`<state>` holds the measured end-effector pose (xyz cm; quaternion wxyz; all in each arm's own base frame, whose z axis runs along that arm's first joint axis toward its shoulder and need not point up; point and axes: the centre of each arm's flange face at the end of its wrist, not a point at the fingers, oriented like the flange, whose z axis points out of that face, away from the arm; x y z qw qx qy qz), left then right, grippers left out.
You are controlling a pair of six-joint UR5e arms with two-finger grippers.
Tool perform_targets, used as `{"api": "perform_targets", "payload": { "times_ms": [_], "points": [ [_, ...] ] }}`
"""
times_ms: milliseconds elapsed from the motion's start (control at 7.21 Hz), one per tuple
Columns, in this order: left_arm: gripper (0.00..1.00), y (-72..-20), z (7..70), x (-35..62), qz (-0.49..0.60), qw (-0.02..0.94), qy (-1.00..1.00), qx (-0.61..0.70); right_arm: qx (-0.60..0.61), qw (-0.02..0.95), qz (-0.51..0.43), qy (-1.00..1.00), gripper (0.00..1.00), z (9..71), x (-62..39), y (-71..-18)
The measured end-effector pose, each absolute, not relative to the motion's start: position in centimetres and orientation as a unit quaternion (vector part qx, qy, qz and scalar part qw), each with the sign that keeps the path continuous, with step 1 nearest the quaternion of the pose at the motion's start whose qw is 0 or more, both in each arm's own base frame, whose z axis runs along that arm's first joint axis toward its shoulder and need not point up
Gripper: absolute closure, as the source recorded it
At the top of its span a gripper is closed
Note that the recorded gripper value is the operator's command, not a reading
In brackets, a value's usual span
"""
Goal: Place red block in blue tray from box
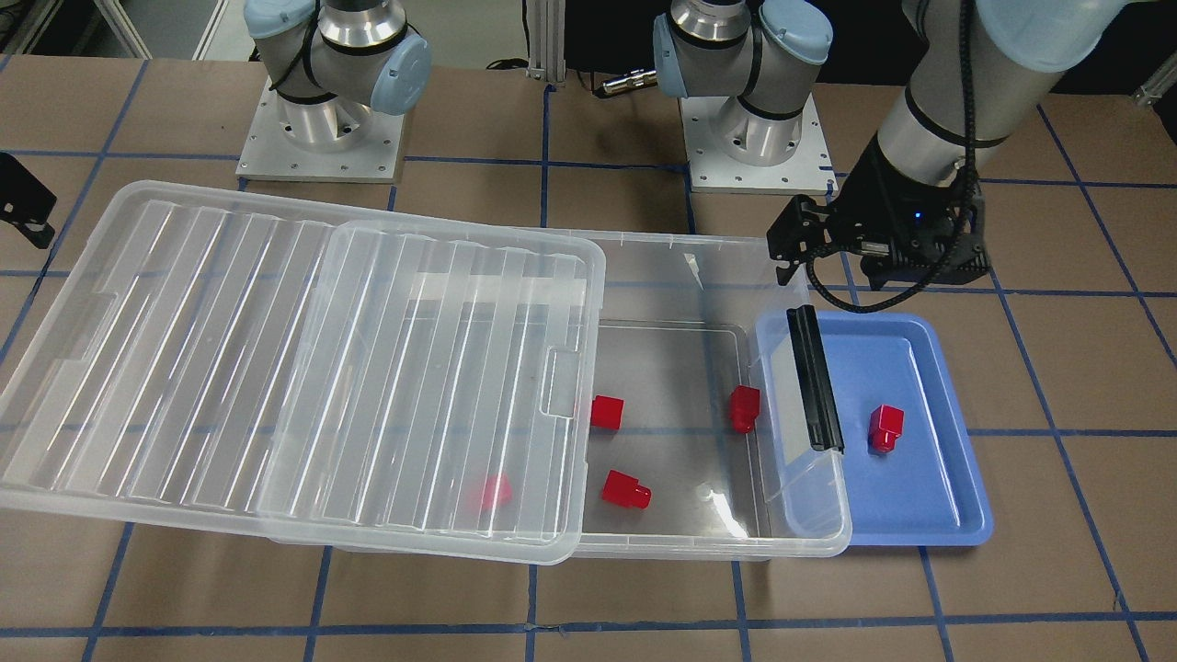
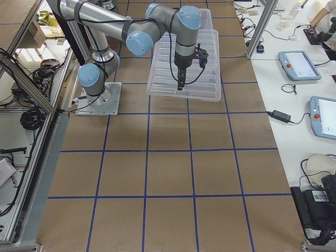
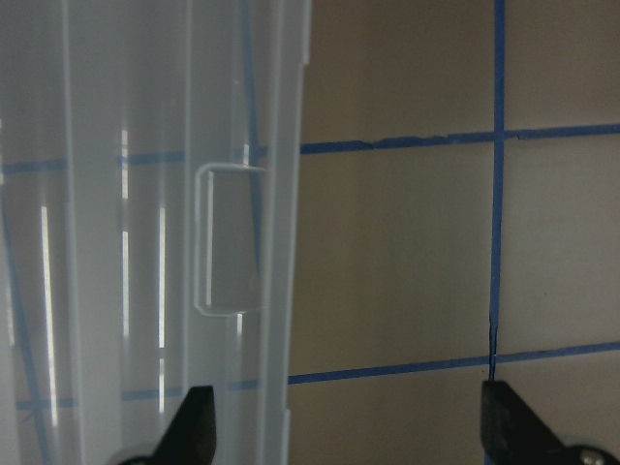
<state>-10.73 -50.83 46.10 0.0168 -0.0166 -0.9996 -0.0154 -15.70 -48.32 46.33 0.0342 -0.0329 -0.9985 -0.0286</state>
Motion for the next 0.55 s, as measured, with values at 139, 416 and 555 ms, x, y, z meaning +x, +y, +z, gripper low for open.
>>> {"api": "perform_targets", "payload": {
  "times_ms": [139,416,555],
  "points": [
    [0.0,-50.0,46.2,-11.1,-0.017,0.016,-1.0,-0.019,-0.04,0.029,-0.032,-0.998,0.05,44.7,-18.4,-47.6],
    [0.0,-48.9,46.2,-11.0,-0.019,0.006,-1.0,-0.023,-0.022,0.029,-0.019,-0.999,0.03,40.9,-20.5,-47.3],
    [0.0,-48.7,46.2,-11.0,-0.019,0.002,-1.0,-0.023,-0.018,0.018,-0.012,-1.0,0.02,39.3,-20.5,-47.4]
  ]
}}
